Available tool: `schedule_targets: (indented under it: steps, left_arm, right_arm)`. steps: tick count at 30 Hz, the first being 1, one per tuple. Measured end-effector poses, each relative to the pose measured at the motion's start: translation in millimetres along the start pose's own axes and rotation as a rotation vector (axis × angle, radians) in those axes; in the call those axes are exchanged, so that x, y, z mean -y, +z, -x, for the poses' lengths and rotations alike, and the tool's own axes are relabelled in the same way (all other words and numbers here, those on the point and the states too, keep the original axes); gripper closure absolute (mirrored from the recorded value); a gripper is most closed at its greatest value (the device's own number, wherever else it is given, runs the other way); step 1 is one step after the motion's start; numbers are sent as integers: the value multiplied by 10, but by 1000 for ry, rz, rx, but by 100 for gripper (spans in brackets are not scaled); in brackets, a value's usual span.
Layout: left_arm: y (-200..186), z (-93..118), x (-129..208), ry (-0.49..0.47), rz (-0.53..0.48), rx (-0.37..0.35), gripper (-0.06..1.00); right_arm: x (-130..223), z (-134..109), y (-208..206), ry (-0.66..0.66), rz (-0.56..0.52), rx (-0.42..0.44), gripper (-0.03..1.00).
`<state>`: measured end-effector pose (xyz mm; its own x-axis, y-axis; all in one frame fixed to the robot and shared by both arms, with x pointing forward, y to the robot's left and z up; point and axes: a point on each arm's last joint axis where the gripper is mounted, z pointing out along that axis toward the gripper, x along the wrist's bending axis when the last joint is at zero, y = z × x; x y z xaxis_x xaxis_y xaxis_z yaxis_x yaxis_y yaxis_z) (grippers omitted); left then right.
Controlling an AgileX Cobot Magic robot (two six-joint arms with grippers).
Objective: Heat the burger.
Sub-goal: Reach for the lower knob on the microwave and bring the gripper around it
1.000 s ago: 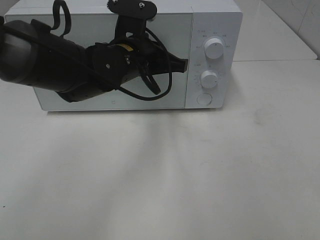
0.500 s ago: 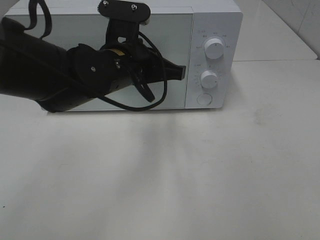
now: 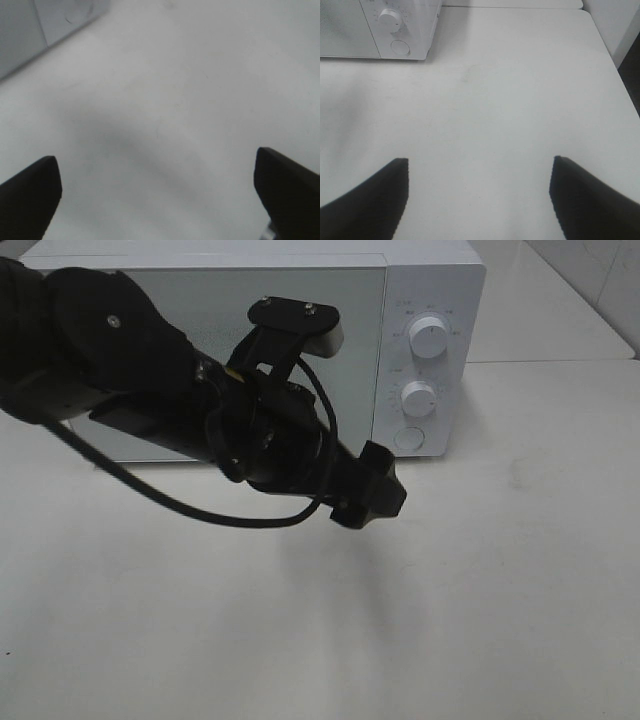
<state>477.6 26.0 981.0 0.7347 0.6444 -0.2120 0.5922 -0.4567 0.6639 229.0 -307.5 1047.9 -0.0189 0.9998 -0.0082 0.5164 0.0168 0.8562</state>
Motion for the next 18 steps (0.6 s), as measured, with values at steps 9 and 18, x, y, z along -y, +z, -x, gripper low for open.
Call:
schedule_targets:
  steps: [9,18]
  left_arm:
    - [-476,-140,59,-43,-188,100,-4]
    - [-1060,-507,80,-234,-235,58,-4]
  right_arm:
    - [0,0,0,0,0,0,22]
    - [0,0,0,0,0,0,22]
